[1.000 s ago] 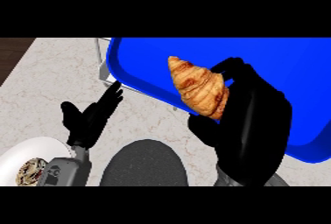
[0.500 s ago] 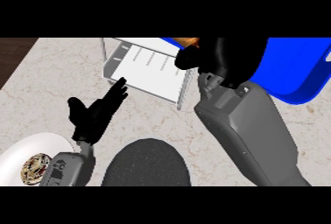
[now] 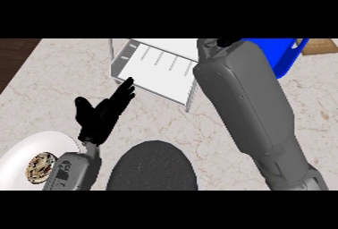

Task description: Pick the croissant from the tray and place it in the tiered basket

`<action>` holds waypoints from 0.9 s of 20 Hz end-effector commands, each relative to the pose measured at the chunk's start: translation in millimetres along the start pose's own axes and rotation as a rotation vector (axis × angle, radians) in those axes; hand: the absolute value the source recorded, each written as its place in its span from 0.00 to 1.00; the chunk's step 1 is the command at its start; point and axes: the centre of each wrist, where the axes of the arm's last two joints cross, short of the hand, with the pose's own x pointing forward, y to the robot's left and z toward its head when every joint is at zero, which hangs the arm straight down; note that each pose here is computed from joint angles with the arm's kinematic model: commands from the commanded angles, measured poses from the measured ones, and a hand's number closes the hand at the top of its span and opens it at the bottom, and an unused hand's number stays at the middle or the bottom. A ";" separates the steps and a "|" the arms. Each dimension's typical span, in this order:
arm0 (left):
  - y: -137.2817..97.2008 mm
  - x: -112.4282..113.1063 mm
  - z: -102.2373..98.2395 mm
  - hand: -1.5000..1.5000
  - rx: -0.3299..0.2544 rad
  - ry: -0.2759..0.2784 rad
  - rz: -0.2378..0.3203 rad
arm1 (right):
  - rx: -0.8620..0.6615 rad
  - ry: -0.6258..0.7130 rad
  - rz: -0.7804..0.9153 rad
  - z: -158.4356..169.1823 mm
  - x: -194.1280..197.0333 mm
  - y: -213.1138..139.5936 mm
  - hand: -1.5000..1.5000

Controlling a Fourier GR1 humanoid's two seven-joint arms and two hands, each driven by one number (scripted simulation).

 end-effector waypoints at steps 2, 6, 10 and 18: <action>-5.2 1.1 -5.1 0.50 -0.032 -0.002 -0.006 | 0.000 0.106 -0.224 -14.2 3.1 16.9 0.00; -10.3 6.7 -9.6 0.50 -0.031 -0.007 0.007 | -0.017 0.035 -0.259 -14.0 7.4 37.3 0.00; -1.4 0.8 -4.7 0.50 -0.016 0.000 -0.008 | -0.103 -0.052 -0.313 -15.4 30.4 36.1 0.00; 14.3 -8.1 3.7 0.50 0.036 -0.002 0.000 | -0.275 0.092 -0.483 -29.3 30.4 43.2 0.00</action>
